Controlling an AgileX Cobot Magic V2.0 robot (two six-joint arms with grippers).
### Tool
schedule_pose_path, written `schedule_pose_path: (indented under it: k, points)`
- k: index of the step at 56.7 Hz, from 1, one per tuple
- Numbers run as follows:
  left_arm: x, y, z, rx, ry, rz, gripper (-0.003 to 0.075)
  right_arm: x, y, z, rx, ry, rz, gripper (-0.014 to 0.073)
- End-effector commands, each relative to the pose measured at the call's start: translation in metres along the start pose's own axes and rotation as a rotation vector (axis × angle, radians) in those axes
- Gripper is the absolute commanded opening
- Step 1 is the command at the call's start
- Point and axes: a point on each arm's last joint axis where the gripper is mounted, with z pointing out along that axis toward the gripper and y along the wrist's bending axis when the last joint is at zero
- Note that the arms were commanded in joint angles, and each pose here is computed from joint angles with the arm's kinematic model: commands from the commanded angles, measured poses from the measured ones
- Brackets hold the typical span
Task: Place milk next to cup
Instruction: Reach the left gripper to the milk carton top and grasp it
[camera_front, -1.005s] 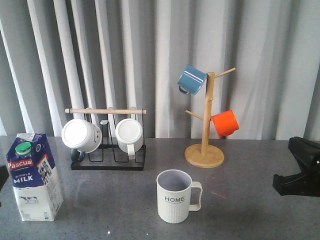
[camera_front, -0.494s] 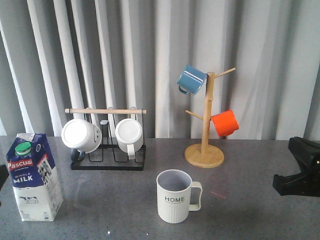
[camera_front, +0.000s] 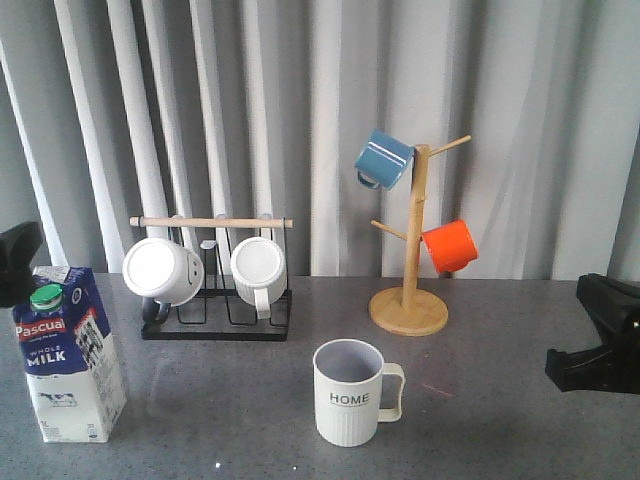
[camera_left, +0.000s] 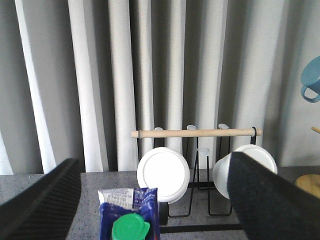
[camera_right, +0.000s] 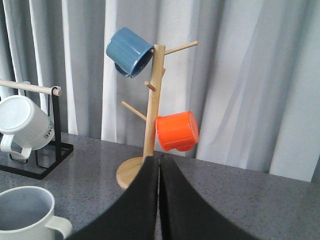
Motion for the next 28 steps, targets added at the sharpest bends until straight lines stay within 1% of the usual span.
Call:
schedule_pose_path:
  k: [1, 7, 13, 21, 25, 28]
  points:
    - [-0.021, -0.001, 0.017, 0.009, -0.091, 0.004, 0.0584, -0.02, -0.003, -0.004, 0.016, -0.118, -0.016, -0.0008]
    - [-0.011, 0.0, 0.041, 0.007, -0.045, -0.005, 0.0584, -0.02, -0.003, -0.004, 0.016, -0.118, -0.016, -0.0008]
    - [0.009, 0.003, 0.059, -0.003, 0.017, -0.014, 0.0584, -0.02, -0.003, -0.004, 0.016, -0.118, -0.016, -0.0008]
    - [0.034, 0.02, 0.074, -0.072, 0.105, -0.098, 0.0584, -0.02, -0.003, -0.004, 0.016, -0.118, -0.016, -0.0008]
    - [0.04, 0.026, 0.078, -0.101, 0.121, -0.14, 0.0584, -0.02, -0.003, -0.004, 0.016, -0.118, -0.016, -0.0008]
    - [0.042, 0.029, 0.079, -0.109, 0.124, -0.143, 0.0584, -0.02, -0.003, -0.004, 0.016, -0.118, -0.016, -0.0008]
